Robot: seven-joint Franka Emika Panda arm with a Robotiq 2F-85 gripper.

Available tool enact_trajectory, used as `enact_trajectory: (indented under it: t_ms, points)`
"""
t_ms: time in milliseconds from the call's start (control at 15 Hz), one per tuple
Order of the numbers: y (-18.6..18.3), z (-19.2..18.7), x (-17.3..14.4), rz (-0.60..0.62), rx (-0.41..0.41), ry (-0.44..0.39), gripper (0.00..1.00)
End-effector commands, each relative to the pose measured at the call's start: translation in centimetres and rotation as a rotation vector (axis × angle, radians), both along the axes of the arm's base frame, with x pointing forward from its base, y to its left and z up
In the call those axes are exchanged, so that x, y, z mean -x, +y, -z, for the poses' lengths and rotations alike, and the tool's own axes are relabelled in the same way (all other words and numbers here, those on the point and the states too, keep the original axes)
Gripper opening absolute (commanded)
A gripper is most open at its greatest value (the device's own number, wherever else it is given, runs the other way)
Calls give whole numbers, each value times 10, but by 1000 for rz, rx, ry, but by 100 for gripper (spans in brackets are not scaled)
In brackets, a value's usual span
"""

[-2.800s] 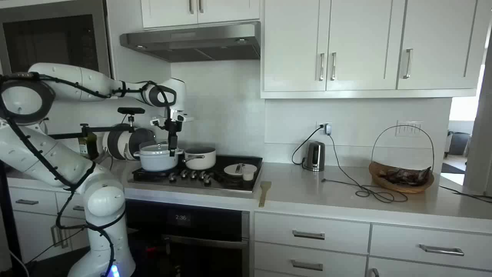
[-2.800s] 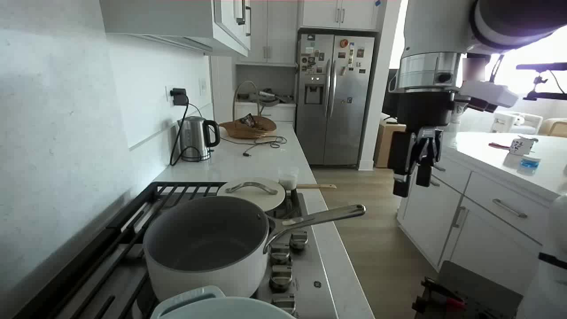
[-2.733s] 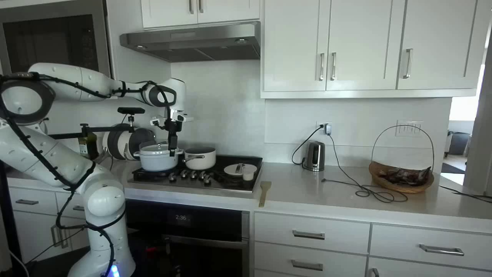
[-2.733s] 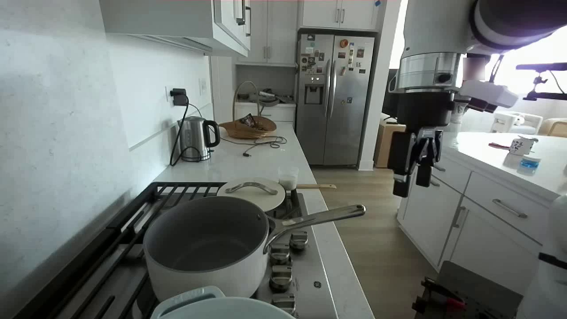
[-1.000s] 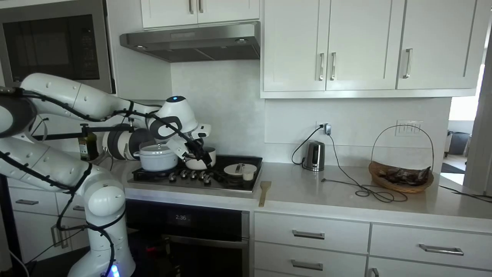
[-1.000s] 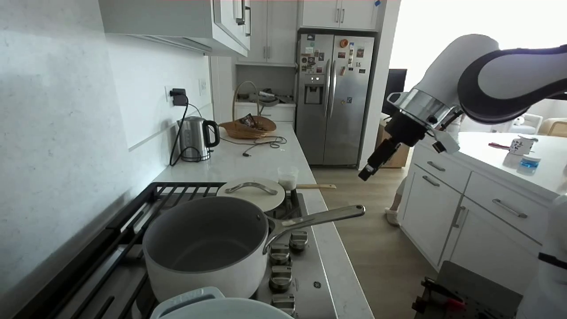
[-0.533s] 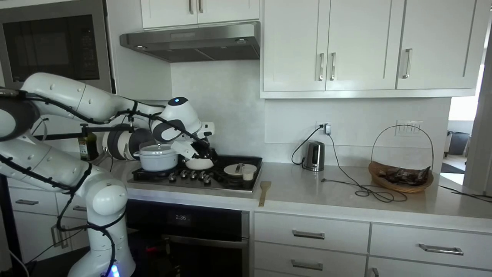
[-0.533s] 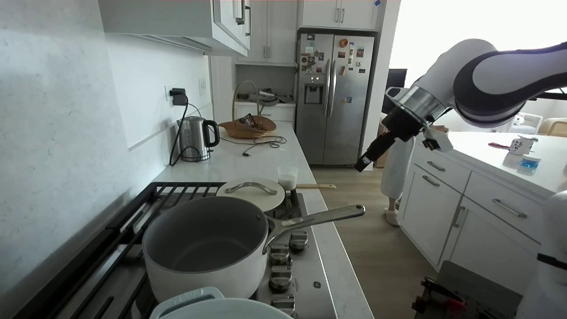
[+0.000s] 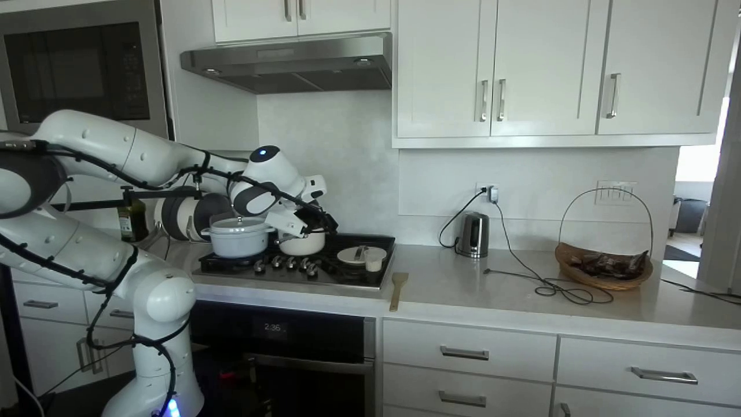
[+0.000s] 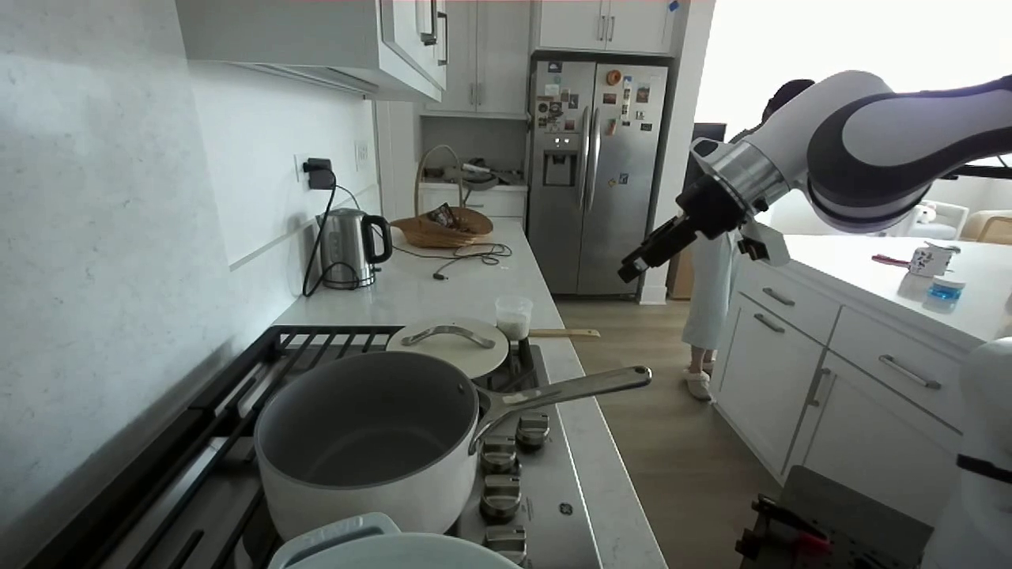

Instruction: Empty the cup into the pot

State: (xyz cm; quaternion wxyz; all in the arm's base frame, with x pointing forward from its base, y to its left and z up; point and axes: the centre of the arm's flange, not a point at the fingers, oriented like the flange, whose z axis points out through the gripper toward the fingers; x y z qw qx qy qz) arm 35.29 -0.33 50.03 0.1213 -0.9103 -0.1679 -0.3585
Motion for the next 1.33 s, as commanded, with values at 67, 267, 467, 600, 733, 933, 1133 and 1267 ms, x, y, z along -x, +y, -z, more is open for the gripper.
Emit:
enact_trajectory:
  t_ms: [67, 267, 467, 600, 733, 933, 1133, 1267]
  points:
    - [-2, 19, 13, 37, 6, -61, 100]
    - [-5, -3, -3, 28, -1, -37, 100]
    - [-5, -3, -3, 28, -1, -37, 100]
    - [-5, -3, -3, 28, -1, -37, 100]
    - [-5, -3, -3, 28, -1, -37, 100]
    - [-9, -2, -4, 42, -44, -84, 100]
    - [-17, 3, -24, 73, -64, -190, 100]
    - [-20, 11, -45, 84, -62, -255, 100]
